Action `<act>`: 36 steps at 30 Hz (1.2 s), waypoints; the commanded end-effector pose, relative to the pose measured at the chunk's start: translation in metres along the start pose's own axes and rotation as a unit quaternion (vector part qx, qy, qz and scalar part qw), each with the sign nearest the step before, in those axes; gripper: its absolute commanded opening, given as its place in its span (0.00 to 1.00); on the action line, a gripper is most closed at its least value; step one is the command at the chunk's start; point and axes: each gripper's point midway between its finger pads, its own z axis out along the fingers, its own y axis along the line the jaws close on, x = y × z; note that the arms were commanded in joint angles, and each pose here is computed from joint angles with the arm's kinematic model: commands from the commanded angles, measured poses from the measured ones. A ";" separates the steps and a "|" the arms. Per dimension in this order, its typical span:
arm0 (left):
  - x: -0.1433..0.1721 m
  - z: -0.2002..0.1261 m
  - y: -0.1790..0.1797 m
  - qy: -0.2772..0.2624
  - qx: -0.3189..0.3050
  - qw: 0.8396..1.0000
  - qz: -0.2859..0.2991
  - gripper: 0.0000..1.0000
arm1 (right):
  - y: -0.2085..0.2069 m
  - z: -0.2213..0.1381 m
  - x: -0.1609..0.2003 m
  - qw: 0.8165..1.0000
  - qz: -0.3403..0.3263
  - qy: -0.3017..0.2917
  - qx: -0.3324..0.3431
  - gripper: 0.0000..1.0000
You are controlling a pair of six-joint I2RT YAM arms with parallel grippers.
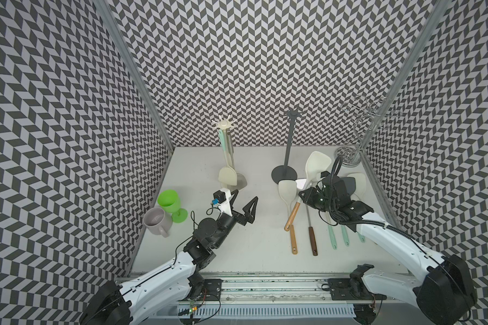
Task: Take the spatula off the kitchen utensil rack
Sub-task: Place the spatula at the center of the board.
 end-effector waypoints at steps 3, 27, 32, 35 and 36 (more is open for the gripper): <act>0.004 -0.002 0.023 -0.003 -0.043 0.999 -0.019 0.99 | 0.035 -0.011 -0.016 0.994 -0.064 -0.049 -0.071 0.00; 0.010 -0.026 0.115 -0.015 -0.106 0.979 -0.173 0.99 | 0.054 0.061 0.083 0.982 -0.151 0.111 -0.015 0.00; 0.009 -0.026 0.115 -0.017 -0.108 0.979 -0.172 0.99 | 0.042 0.082 0.101 0.979 -0.146 0.141 -0.002 0.00; 0.009 -0.026 0.114 -0.015 -0.106 0.979 -0.174 0.99 | 0.035 0.091 0.106 0.978 -0.143 0.148 0.013 0.00; 0.009 -0.025 0.114 -0.015 -0.105 0.979 -0.175 0.99 | 0.032 0.094 0.108 0.978 -0.142 0.151 0.017 0.00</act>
